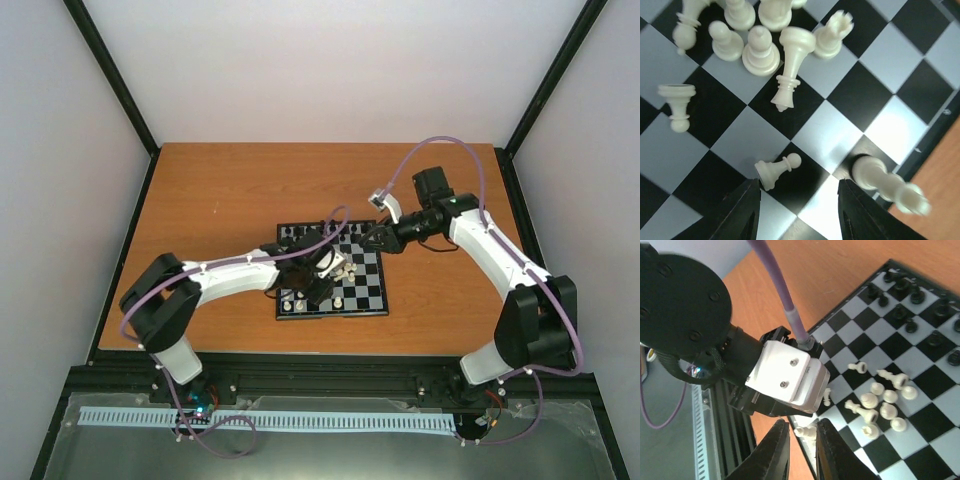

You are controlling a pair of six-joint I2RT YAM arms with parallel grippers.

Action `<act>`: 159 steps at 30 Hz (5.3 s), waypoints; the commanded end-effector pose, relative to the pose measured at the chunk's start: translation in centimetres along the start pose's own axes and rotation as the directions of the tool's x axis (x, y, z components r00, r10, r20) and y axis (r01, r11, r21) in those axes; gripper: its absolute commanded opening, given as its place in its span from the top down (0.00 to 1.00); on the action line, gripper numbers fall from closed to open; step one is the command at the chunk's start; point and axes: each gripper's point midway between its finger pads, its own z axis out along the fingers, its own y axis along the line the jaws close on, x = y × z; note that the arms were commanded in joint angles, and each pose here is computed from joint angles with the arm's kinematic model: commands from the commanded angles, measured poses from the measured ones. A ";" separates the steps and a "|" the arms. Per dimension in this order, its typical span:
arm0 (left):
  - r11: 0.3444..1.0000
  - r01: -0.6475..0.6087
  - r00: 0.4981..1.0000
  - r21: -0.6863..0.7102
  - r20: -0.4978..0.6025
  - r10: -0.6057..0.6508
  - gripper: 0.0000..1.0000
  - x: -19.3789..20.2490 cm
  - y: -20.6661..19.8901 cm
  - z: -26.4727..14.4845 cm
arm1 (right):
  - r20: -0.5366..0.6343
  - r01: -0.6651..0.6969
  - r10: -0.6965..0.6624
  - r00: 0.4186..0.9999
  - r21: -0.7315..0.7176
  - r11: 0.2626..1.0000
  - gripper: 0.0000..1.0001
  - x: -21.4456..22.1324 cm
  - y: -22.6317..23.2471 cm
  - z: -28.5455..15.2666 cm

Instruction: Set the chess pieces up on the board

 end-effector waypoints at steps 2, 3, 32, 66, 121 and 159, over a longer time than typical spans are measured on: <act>0.994 -0.106 0.994 -0.004 0.031 0.106 0.54 -2.5 -0.3 1.0 | 0.060 -0.025 0.024 0.998 0.016 1.000 0.82 0.1 -1.3 -2.1; 0.994 -0.113 0.993 -0.006 0.024 0.113 0.54 -2.4 -0.2 1.3 | 0.068 -0.035 0.034 0.997 0.004 0.999 0.82 0.2 -1.4 -2.3; 0.934 0.340 0.921 -0.109 0.243 -0.306 0.56 -4.3 7.5 -5.2 | -0.158 0.382 -0.349 0.924 0.303 0.873 0.80 2.7 -6.2 -3.0; 0.892 0.435 0.876 -0.127 0.289 -0.386 0.40 -1.2 7.6 -9.7 | -0.488 0.397 -0.262 0.833 0.194 0.897 0.83 8.6 -7.3 10.1; 0.889 0.349 0.925 -0.297 0.259 -0.277 0.39 -0.5 9.2 -13.4 | -0.552 0.410 -0.238 0.799 0.211 0.887 0.89 16.3 -3.8 4.9; 0.892 0.353 0.922 -0.281 0.266 -0.281 0.39 -0.4 9.0 -13.5 | -0.470 0.735 -0.676 0.568 -0.079 0.673 0.72 8.7 -5.7 9.7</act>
